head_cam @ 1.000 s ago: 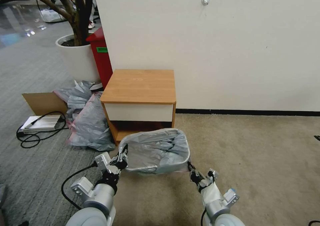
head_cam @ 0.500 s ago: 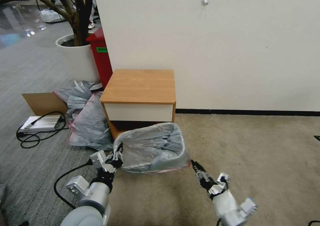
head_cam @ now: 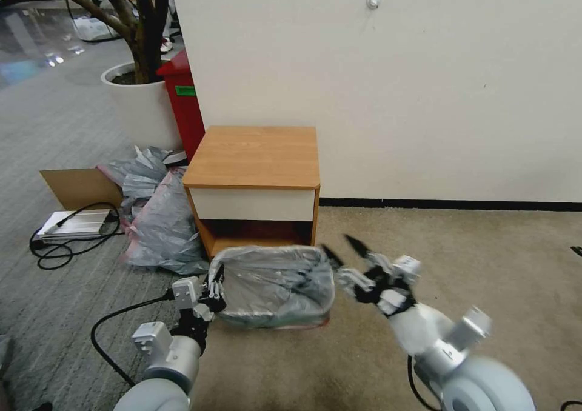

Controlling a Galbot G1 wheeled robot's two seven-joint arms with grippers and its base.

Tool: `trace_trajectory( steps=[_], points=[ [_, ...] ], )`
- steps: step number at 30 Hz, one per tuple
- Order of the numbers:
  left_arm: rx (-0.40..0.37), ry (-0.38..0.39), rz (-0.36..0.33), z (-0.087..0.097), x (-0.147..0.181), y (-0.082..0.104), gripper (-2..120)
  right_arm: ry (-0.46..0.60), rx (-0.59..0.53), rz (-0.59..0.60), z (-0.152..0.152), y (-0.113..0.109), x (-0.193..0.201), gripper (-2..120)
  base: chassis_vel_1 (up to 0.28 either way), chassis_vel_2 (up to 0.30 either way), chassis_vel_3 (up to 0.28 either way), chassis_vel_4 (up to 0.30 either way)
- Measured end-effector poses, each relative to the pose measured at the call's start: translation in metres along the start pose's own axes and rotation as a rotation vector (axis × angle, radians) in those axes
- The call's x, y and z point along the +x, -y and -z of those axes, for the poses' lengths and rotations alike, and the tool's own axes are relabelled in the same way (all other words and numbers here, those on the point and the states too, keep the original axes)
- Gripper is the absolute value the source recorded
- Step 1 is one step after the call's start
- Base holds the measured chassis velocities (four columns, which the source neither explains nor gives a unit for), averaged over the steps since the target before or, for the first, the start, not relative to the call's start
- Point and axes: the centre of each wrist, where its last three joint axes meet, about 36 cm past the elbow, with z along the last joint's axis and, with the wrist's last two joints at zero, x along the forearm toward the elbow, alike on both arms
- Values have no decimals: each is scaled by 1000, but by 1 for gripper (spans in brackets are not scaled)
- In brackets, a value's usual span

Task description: Pick up the garbage bag from the table and place it over the trash can.

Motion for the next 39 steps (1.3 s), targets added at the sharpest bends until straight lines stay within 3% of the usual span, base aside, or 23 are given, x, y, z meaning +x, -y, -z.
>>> trace_trajectory(
  steps=[1,5,12,18,27,39],
  points=[
    [0,0,0,0,0,0,7,0,0,0,0,0,0,44,0,0,0,0],
    [-80,26,-27,4,4,1,7,-126,162,108,5,6,-26,25,0,0,0,0],
    [-176,99,-34,4,7,2,7,-270,261,196,5,3,-40,6,0,0,0,0],
    [-217,144,-50,6,11,7,7,-362,292,208,7,-1,-53,6,0,0,0,0],
    [-256,187,-85,11,17,13,7,-444,379,116,8,-14,-81,6,0,0,0,0],
    [-241,190,-119,12,20,24,7,-480,435,85,7,-27,-108,6,0,0,0,0]
  ],
)
